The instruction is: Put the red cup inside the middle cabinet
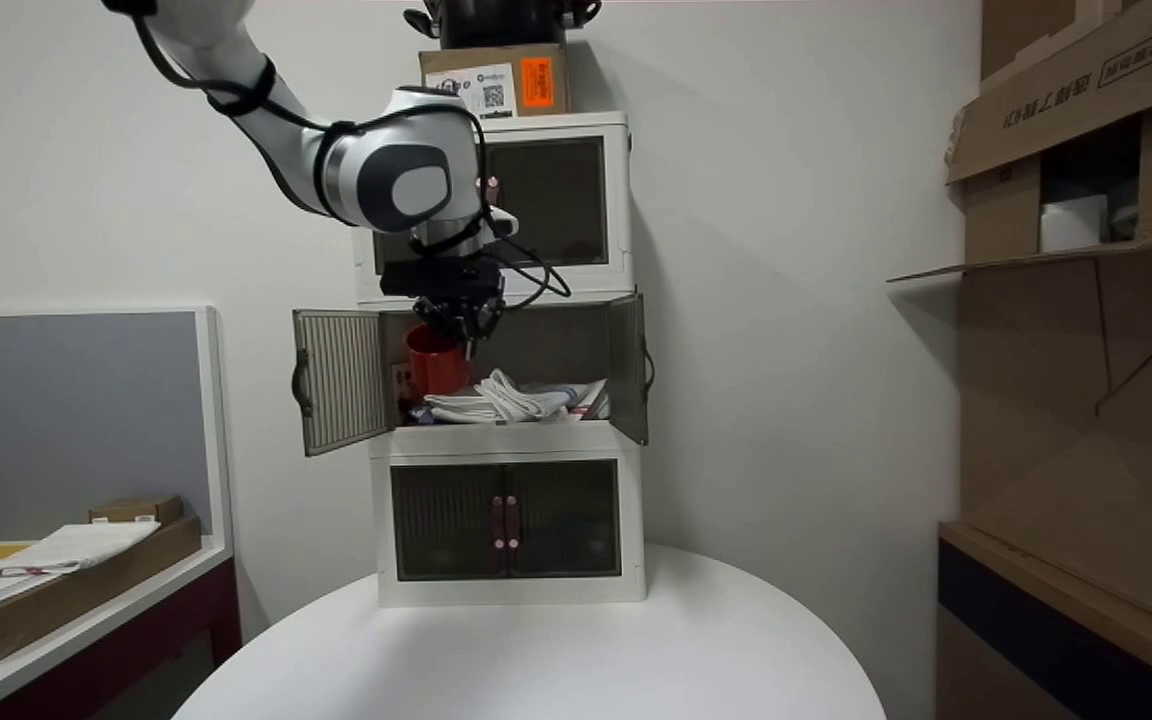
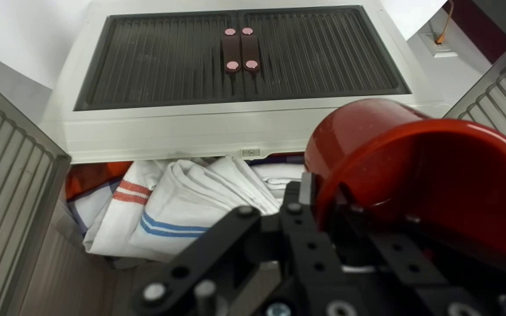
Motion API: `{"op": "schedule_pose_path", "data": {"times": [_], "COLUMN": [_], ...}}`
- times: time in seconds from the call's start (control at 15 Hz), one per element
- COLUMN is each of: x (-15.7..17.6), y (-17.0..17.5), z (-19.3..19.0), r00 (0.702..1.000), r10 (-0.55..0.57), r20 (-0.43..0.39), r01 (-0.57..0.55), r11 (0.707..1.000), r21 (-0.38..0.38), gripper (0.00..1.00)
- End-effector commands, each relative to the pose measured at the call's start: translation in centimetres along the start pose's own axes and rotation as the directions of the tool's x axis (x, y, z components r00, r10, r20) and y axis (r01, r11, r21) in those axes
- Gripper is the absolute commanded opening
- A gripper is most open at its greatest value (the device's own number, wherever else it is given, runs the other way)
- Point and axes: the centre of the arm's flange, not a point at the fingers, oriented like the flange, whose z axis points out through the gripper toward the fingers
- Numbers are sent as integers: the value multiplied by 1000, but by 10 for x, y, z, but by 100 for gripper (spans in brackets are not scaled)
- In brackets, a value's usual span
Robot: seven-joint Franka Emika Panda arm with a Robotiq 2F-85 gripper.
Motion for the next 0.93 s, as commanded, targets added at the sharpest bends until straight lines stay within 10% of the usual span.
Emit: {"op": "schedule_pose_path", "data": {"times": [0.0,0.87], "x": [1,62], "y": [-2,9], "z": [2,45], "r00": [1000,959], "r10": [9,266], "r20": [-1,-95], "r01": [-9,-263], "r11": [1000,964], "r21": [0,48], "gripper": [2,2]}}
